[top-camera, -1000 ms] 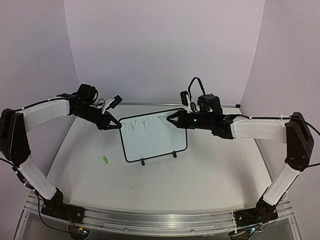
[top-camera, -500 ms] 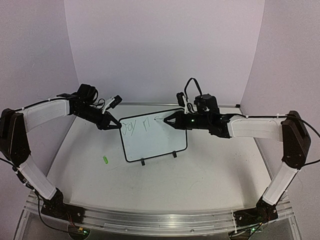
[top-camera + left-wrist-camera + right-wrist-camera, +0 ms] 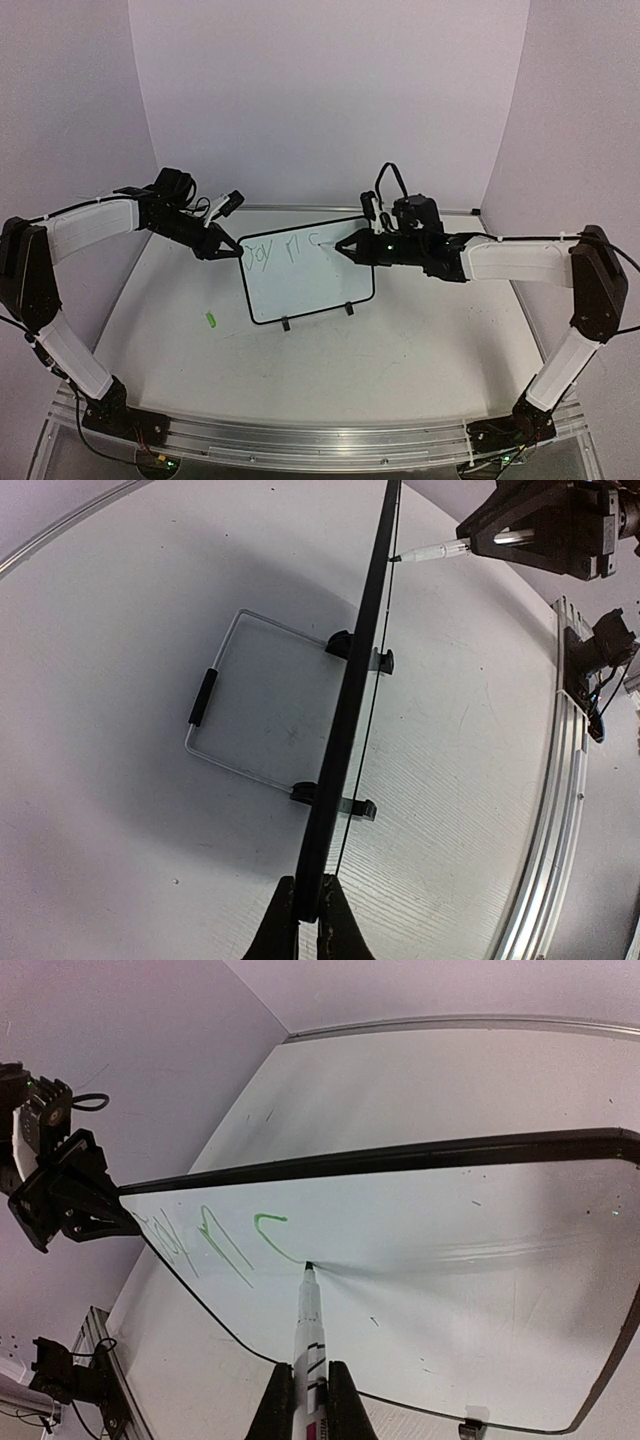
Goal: Write a sentence on the whiteboard
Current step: Write on the whiteboard with the whiteboard marker without the cap.
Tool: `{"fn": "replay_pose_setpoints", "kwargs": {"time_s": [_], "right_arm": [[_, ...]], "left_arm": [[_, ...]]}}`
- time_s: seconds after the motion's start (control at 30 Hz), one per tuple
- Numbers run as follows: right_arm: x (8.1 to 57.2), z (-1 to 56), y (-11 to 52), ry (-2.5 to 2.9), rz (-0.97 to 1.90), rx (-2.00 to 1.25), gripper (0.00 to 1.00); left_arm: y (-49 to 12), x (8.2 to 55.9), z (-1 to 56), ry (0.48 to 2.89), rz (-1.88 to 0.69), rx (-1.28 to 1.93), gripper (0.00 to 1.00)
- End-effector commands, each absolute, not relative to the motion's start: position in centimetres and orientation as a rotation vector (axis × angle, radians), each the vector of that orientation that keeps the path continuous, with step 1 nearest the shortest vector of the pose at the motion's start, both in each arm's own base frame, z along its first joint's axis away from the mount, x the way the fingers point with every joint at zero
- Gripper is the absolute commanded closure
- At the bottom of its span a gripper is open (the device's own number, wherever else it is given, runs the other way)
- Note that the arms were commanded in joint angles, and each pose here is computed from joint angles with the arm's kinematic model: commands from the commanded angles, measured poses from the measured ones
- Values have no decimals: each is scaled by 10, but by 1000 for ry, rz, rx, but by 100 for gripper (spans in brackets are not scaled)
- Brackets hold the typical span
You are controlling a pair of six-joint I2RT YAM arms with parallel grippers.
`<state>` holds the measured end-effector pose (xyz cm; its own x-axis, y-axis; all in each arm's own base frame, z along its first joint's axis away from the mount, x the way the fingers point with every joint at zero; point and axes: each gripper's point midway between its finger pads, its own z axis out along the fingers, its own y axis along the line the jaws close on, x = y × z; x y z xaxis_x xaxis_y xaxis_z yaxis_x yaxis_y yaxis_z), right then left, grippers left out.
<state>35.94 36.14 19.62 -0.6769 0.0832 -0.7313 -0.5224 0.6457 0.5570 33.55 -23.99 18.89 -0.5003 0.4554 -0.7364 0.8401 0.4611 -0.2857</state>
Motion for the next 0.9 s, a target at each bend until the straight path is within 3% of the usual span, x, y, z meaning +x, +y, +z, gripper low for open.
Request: {"fn": "replay_pose_setpoints", "kwargs": {"time_s": [0.0, 0.37, 0.87], "right_arm": [[367, 203, 348, 2084, 966, -279, 100], [359, 177, 355, 2166, 983, -316, 100], [364, 198, 377, 2102, 1034, -348, 100]], "left_arm": [[-229, 349, 181, 2141, -695, 1106, 100], [-229, 349, 182, 2138, -692, 1106, 100], [-228, 349, 183, 2138, -688, 1105, 100]]}}
